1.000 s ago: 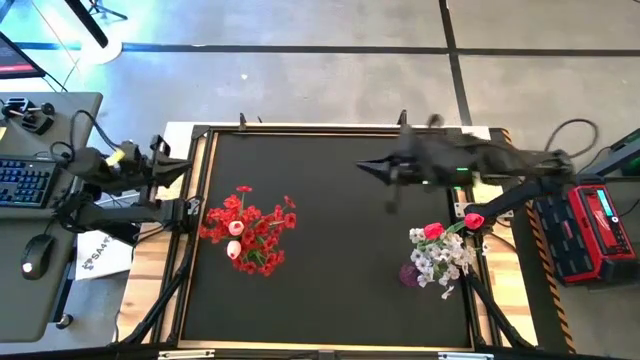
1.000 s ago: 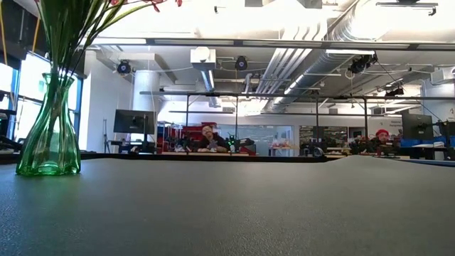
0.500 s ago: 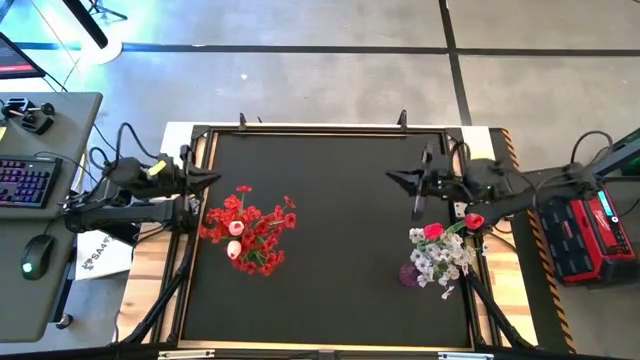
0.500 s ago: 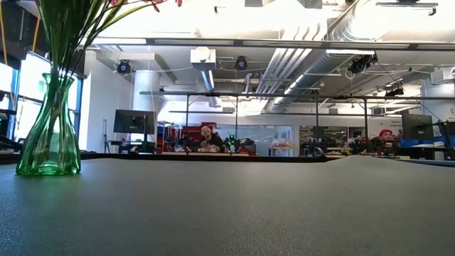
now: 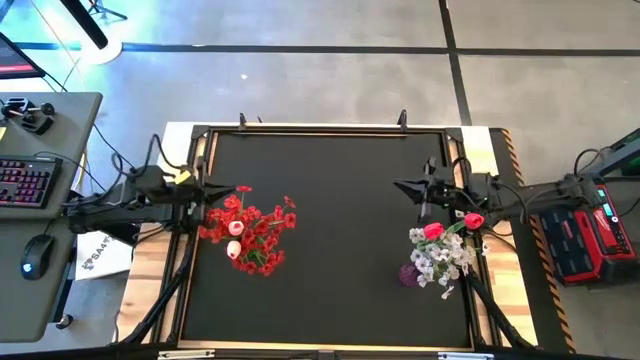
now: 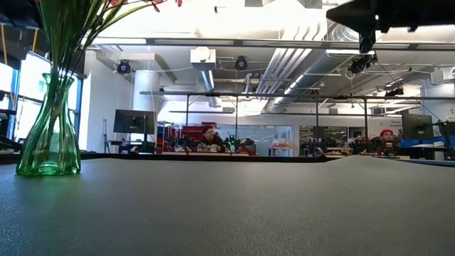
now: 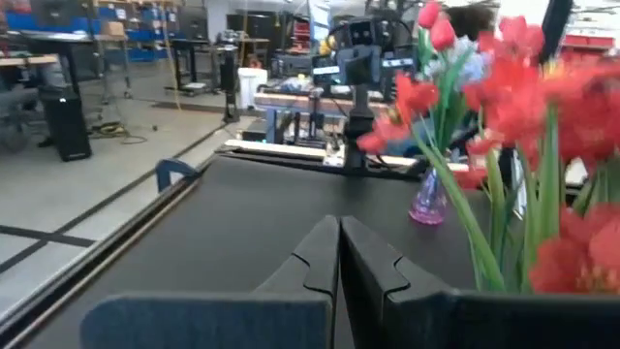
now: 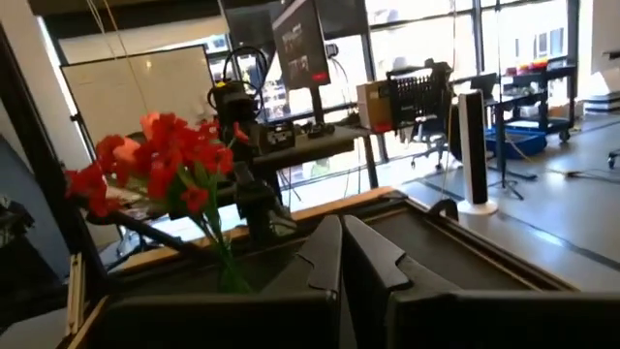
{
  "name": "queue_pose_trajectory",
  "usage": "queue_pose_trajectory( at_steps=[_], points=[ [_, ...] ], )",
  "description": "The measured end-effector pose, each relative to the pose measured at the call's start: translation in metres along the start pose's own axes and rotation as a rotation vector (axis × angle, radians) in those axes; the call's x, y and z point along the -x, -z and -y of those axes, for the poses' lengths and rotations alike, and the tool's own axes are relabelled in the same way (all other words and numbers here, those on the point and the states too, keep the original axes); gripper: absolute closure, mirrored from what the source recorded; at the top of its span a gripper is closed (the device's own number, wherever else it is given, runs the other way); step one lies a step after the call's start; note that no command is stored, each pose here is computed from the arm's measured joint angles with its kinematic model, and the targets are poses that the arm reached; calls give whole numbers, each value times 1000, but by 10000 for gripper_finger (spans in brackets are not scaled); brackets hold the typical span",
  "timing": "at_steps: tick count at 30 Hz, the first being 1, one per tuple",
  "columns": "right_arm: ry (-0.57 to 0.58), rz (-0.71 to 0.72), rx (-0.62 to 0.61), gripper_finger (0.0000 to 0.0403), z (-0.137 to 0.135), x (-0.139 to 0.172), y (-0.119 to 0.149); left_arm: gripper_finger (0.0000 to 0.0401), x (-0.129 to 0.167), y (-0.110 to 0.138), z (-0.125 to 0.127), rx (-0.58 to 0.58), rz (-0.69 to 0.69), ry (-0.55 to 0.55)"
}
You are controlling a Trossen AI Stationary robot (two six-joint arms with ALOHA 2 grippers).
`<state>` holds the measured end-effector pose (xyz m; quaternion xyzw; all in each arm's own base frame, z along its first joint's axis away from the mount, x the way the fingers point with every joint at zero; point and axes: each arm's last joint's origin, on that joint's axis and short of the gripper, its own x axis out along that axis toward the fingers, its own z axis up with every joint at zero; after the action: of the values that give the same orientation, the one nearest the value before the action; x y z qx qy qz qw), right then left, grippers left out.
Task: Sort flowers into vase by color
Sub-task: Return to Home Position
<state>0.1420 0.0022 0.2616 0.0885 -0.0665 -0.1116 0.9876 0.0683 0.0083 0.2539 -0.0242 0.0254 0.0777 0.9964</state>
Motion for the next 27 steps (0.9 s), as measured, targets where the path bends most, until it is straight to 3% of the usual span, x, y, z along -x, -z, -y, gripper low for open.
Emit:
queue_pose_trajectory(
  at_steps=[10,27],
  points=[
    [-20,-46,-40,403,17,11,33,401,-7,32,-2,31,20,-41],
    [-47,-9,-91,403,31,21,76,401,-27,70,-1,49,21,23]
  ],
)
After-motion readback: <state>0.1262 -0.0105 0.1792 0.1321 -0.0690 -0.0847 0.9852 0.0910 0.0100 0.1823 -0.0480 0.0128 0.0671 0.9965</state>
